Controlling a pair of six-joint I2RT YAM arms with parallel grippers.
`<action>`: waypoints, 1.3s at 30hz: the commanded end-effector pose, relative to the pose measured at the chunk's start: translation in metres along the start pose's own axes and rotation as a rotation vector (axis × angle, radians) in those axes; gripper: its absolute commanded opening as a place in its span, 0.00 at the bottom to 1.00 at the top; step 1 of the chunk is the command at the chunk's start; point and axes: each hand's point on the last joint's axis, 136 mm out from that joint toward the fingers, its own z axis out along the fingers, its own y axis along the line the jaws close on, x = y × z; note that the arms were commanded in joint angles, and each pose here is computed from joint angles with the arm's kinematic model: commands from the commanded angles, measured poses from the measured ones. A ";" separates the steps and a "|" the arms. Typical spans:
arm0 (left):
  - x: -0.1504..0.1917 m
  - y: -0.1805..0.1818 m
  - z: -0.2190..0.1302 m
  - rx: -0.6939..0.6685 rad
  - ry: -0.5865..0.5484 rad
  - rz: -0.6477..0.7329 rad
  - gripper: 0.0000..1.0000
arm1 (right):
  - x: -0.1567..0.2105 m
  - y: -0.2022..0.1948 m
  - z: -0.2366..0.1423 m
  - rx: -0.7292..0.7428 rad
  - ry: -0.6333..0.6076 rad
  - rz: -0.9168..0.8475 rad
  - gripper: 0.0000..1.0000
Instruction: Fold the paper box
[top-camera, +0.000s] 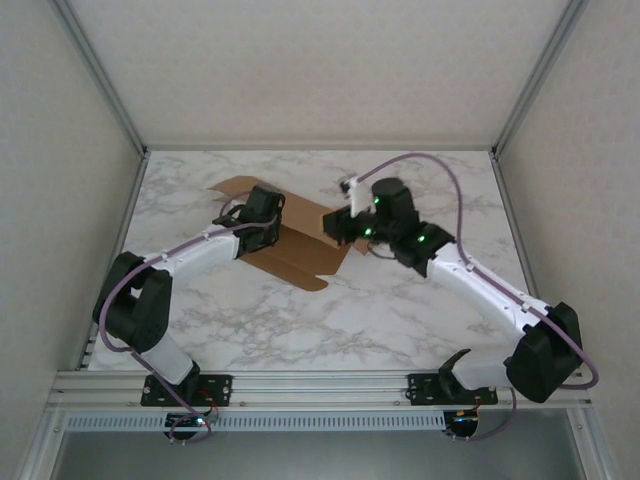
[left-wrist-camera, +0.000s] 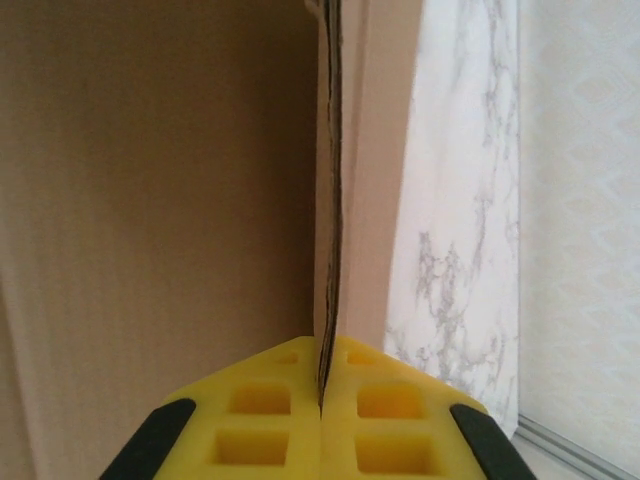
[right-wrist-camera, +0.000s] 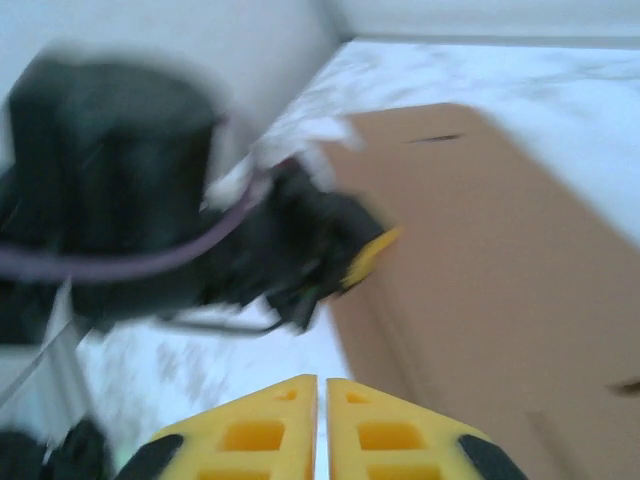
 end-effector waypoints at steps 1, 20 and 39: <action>-0.002 0.036 0.002 -0.111 0.011 0.041 0.00 | 0.006 -0.059 0.024 0.205 0.126 0.162 0.06; -0.004 0.046 0.023 -0.148 -0.001 0.051 0.00 | 0.107 -0.186 0.167 0.465 0.553 0.382 0.01; -0.010 0.035 0.027 -0.157 -0.011 0.076 0.00 | 0.070 -0.193 0.157 0.434 0.511 0.387 0.14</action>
